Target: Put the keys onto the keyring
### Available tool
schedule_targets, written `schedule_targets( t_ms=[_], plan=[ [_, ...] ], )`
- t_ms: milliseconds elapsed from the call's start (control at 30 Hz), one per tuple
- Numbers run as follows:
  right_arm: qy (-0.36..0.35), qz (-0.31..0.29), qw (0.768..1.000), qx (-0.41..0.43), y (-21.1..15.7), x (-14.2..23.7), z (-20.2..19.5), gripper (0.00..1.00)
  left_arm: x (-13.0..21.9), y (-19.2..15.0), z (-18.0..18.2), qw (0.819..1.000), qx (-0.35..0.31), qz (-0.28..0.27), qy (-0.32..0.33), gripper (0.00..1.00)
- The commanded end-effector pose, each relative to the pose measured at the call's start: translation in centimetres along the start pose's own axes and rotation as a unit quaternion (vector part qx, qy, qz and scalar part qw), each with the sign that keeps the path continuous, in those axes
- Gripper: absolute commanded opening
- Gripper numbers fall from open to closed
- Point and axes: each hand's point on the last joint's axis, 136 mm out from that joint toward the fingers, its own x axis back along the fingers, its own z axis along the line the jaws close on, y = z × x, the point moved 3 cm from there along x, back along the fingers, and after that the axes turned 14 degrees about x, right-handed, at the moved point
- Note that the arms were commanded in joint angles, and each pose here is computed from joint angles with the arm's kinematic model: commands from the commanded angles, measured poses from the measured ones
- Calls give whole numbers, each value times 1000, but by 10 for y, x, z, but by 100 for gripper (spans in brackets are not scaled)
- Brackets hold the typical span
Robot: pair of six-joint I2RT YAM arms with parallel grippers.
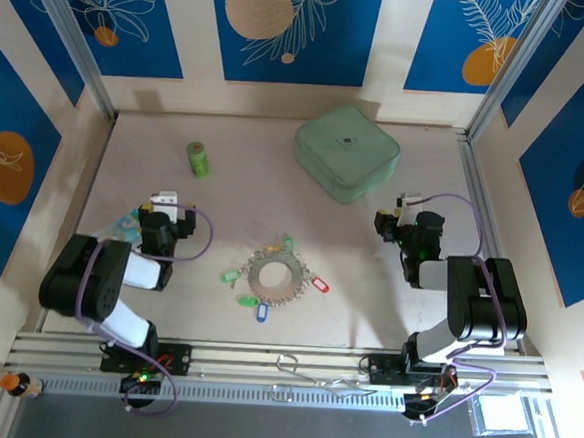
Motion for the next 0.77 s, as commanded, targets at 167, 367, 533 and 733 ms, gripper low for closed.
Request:
schedule_targets(
  t_ms=[167,367,533,733],
  plan=[
    [10,-11,1000,-18,10,-2,-3,51,-15,23,-14,999,-1,-12,-30,100],
    [9,-10,1000,-18,10,-2,-3,52,-16,18,-32,996,-23,13,-91,100],
    [-5,-4,1000,-18,9,-4,-5,54,-21,17,-31,995,-17,28,-99,100],
    [-5,-6,1000,-17,9,-2,-5,99,-17,18,-30,995,-17,21,-101,100]
  ],
)
